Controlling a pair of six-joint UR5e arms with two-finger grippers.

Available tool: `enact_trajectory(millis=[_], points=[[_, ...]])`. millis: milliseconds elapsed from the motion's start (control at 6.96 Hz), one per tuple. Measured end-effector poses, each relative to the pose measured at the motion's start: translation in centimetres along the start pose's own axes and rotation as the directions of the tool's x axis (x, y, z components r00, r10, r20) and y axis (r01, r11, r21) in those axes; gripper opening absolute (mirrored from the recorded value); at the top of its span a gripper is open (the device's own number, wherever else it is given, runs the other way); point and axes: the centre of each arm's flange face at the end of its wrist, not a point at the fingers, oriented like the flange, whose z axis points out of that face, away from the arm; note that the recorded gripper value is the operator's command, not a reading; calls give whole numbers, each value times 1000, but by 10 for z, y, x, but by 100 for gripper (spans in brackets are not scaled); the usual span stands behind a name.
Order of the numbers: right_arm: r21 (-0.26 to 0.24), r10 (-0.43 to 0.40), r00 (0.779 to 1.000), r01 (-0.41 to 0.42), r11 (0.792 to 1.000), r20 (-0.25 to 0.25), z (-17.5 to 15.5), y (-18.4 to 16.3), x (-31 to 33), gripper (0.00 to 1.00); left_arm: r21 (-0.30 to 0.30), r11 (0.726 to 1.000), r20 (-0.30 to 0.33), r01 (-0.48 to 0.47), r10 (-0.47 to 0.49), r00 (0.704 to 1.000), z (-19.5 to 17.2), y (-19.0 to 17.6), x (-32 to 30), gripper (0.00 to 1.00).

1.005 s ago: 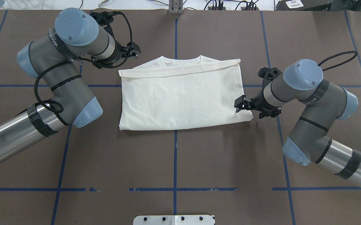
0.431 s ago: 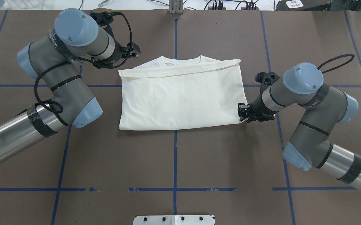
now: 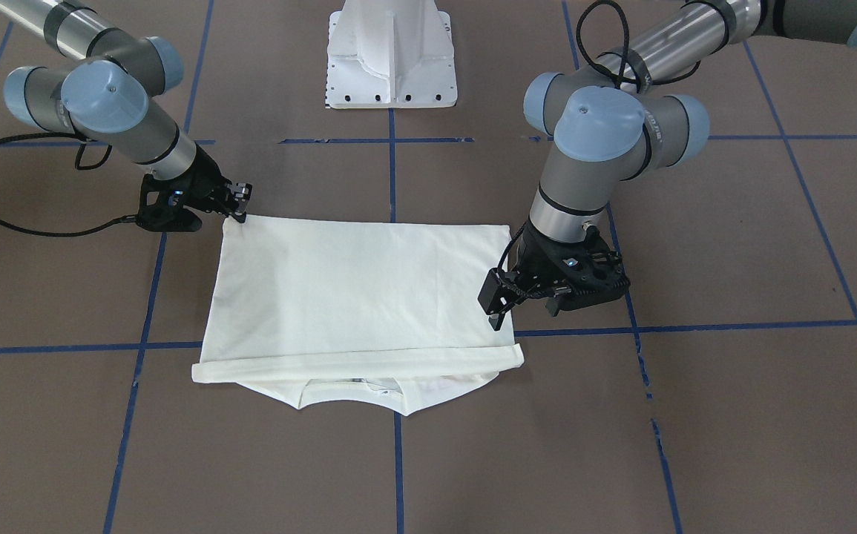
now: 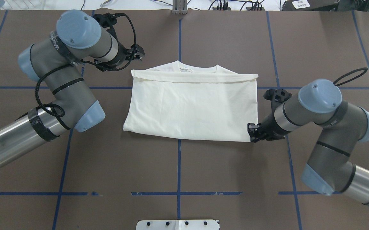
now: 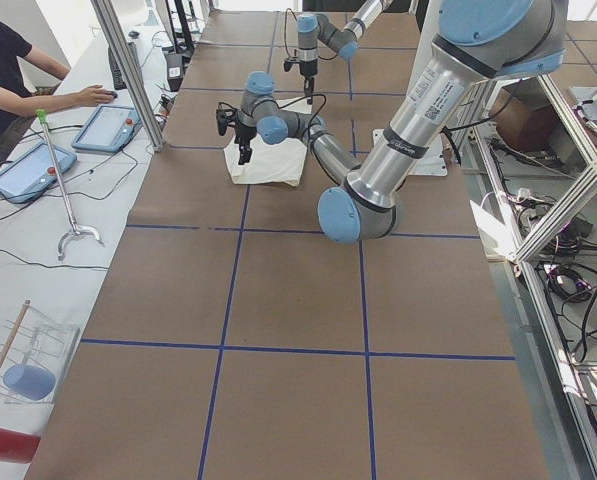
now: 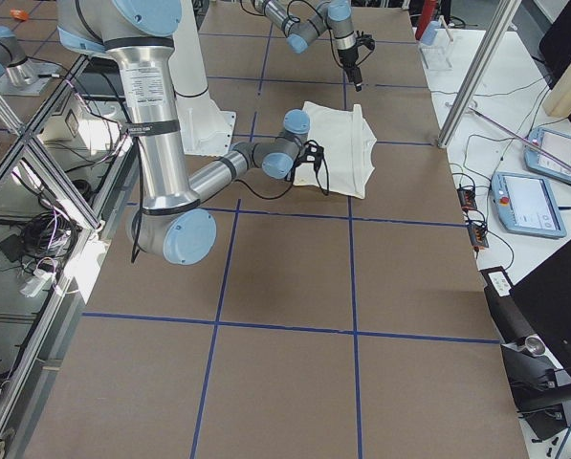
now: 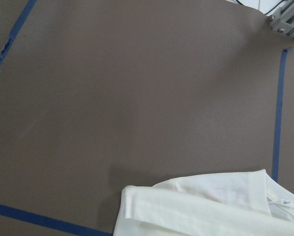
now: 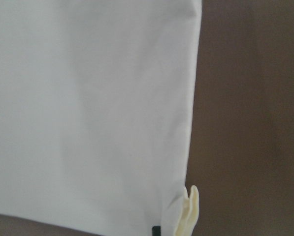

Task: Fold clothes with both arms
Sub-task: 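Drag the folded shirt toward the robot with the right gripper, then move both grippers to opposite edges of the folded shirt and grasp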

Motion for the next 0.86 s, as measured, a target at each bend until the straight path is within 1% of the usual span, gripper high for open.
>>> enact_trajectory(millis=[144,287,431,574,718,862], points=[[-70,-43,999,43,997,-4,-4,60,12,0,-2,1000,-7,-4,4,1000,-3,4,2,100],[-158,-89,996,86,984,-11,-9,124,23,65,-8,1000,-13,-10,10,1000,-4,11,6,100],[-243,-127,992,120,963,-14,-11,178,25,100,-17,1000,-20,-17,17,1000,-4,20,9,100],[-304,-154,988,143,942,-13,-8,218,21,100,-31,999,-28,-24,23,999,-4,33,12,100],[-310,-167,986,159,937,1,-10,233,13,100,-57,998,-42,-30,28,999,-6,56,16,100],[-267,-151,988,152,952,24,-20,221,4,100,-104,994,-55,-21,15,998,-8,85,16,100]])
